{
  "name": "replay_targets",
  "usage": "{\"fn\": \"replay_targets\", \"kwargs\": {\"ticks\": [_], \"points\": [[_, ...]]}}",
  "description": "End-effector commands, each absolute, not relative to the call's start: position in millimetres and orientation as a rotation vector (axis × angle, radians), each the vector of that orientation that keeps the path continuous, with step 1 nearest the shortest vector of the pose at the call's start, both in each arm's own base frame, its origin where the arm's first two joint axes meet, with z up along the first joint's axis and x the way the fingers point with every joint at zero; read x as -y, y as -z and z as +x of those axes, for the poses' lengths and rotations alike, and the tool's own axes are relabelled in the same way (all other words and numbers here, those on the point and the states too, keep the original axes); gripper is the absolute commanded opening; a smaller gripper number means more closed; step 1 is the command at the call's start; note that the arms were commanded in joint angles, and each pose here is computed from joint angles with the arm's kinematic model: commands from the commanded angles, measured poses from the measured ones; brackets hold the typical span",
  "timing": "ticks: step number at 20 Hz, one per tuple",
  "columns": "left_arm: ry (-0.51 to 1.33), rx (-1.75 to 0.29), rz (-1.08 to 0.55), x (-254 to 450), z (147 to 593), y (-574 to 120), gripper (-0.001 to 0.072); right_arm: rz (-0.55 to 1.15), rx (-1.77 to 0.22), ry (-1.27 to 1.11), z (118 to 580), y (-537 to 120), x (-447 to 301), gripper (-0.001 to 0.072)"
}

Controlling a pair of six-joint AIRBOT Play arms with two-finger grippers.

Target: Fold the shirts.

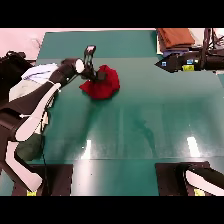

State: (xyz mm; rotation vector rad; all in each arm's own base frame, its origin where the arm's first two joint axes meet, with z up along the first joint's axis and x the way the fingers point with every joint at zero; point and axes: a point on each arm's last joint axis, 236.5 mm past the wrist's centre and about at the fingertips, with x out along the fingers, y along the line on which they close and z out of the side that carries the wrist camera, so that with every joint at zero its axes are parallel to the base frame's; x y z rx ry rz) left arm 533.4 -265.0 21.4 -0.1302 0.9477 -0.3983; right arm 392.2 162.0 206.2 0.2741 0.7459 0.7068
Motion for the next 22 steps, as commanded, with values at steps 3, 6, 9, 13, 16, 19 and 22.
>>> {"fn": "replay_targets", "kwargs": {"ticks": [3,6,9,13,16,19,22], "points": [[0.49,-0.531,-0.079,257.3,537.5,-238.2,0.0027,0.252,-0.65,-0.698,381.3,-238.7,-159.7,0.0015],[0.55,-0.269,-0.027,242.6,473.1,-372.9,0.0027,0.236,-0.483,-0.656,372.6,-287.0,-152.0,0.0015],[0.63,-0.209,0.059,245.3,404.7,-417.6,0.0027,0.227,-0.337,-0.617,361.6,-329.0,-143.4,0.0015],[0.77,-0.408,0.195,286.3,364.1,-355.4,0.0028,0.217,-0.264,-0.606,348.1,-351.9,-140.0,0.0015],[0.821,-0.58,0.226,309.8,361.5,-279.6,0.0336,0.216,-0.261,-0.609,345.6,-353.3,-140.5,0.0015],[0.751,-0.688,0.181,294.4,377.1,-238.7,0.0559,0.216,-0.266,-0.613,344.9,-352.4,-141.5,0.0015],[0.591,-0.723,0.065,238.4,413.3,-237.2,0.0559,0.215,-0.267,-0.614,344.7,-352.2,-141.7,0.0015]]}}
